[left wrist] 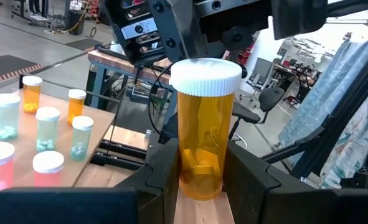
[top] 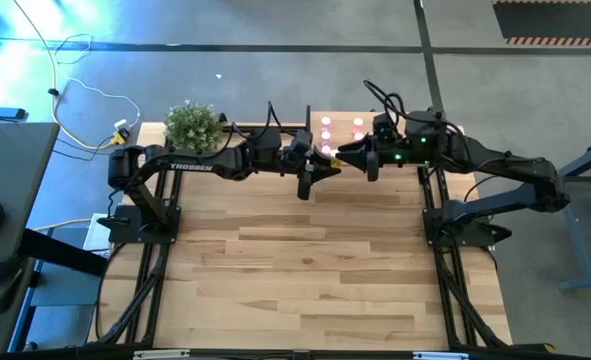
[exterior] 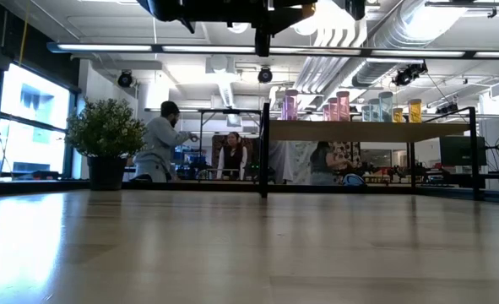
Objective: Pick and place medicine bottles onto shelf by color
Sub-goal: Put the orange pill bottle on the shelf aligned with the other orange pill bottles
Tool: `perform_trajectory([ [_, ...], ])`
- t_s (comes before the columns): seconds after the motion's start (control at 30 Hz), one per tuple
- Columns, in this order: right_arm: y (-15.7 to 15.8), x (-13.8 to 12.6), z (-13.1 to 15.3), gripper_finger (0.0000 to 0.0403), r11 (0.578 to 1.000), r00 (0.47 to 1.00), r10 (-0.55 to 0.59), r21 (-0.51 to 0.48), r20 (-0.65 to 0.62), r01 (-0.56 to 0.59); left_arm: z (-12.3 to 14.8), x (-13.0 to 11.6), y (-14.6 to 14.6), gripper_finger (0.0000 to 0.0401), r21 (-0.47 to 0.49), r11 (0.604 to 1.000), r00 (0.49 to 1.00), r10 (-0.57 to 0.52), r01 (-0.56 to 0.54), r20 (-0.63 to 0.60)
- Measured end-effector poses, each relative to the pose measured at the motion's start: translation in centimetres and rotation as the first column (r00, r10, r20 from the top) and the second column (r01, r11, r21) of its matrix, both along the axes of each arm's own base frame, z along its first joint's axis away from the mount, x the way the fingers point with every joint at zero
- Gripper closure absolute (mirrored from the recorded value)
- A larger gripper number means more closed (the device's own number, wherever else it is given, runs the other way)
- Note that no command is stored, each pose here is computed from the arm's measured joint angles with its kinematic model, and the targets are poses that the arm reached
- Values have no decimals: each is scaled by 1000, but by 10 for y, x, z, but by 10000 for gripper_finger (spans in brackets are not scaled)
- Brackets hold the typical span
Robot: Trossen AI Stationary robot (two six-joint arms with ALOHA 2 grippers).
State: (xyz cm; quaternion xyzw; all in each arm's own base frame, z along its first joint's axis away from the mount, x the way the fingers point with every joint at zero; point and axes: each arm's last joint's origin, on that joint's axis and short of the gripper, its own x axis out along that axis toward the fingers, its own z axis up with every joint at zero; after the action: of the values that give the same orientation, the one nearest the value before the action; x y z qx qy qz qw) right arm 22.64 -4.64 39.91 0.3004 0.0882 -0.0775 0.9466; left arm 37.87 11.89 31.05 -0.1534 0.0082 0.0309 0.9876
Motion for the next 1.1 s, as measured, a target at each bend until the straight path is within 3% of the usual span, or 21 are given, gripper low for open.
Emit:
perform_trajectory([
  [0.43,-6,-9,3,239,978,1000,23,-208,-18,-26,0,0,-2,306,13,999,999,-49,49,-7],
  [0.8,-4,-10,0,224,961,991,119,-244,-56,-130,0,2,-11,306,156,985,997,-77,79,-22],
  [1.1,1,-4,-2,223,923,983,165,-340,-79,-182,-9,3,-13,306,136,987,992,-74,88,-102],
])
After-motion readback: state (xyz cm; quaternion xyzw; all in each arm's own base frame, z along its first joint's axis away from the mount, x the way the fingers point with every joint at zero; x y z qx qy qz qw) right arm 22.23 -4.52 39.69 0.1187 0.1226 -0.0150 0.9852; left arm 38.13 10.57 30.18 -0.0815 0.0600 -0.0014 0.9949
